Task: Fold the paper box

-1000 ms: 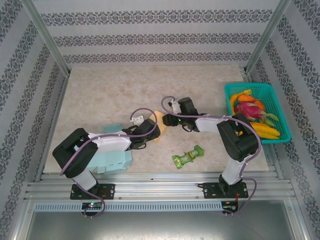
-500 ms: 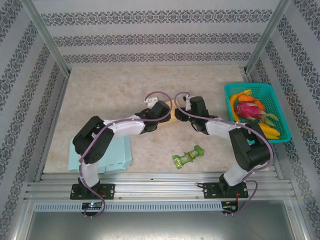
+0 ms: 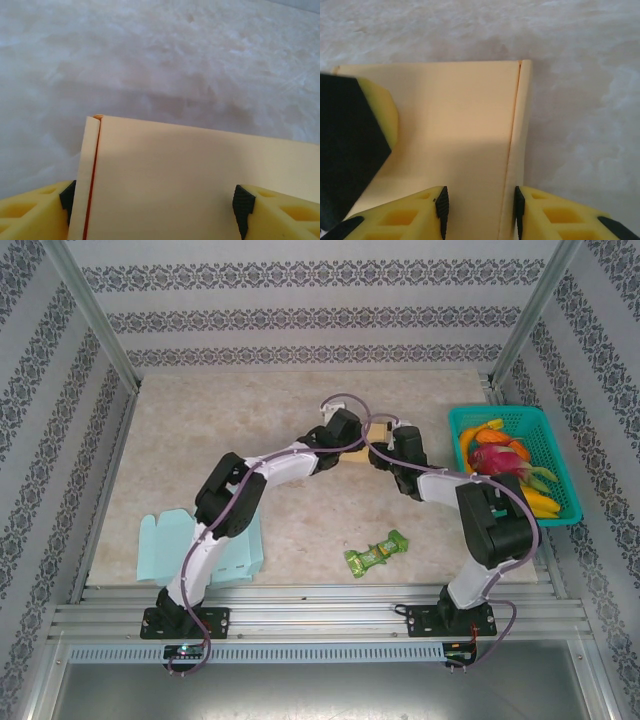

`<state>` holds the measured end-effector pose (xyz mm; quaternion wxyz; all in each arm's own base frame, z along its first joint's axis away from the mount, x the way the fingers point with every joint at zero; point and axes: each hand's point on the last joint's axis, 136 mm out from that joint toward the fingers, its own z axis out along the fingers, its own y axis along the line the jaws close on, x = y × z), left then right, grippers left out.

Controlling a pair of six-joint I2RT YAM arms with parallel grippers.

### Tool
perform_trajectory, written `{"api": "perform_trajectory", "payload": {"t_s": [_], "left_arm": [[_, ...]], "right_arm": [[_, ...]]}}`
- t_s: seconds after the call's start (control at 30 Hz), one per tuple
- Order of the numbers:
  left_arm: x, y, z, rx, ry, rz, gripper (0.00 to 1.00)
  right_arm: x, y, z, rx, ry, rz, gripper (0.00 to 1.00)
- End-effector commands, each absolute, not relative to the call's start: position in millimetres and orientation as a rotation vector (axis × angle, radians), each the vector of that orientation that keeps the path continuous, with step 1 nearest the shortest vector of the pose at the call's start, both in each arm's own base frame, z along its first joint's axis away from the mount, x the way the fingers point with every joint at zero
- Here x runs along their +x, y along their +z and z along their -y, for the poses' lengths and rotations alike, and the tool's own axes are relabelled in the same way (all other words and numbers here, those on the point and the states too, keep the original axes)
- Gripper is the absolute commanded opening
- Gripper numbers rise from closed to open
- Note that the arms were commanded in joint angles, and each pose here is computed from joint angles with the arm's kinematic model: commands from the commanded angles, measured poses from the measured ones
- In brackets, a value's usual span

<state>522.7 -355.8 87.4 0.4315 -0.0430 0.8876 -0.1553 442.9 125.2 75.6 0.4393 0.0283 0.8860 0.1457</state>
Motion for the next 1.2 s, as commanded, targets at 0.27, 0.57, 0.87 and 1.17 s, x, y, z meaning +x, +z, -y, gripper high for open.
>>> {"api": "perform_trajectory", "payload": {"t_s": [0.27,0.57,0.87,1.17], "left_arm": [[535.2,83.3,409.3,-0.004,-0.526,-2.221,0.82],[544.2,83.4,387.8,-0.042,-0.407,-2.234,0.9],[543.1,107.3,353.3,-0.101,-0.338,-2.251,0.94],[462.3,147.9,279.3,-0.208,-0.308,-2.231,0.92]], "right_arm": [[479.7,100.0,-134.4,0.069,0.566,-2.072,0.42],[480.8,97.1,-117.7,0.127,0.559,-2.079,0.52],[463.2,109.5,-80.9,0.248,0.512,-2.073,0.58],[377.8,147.3,-100.8,0.132,0.533,-2.009,0.56]]}}
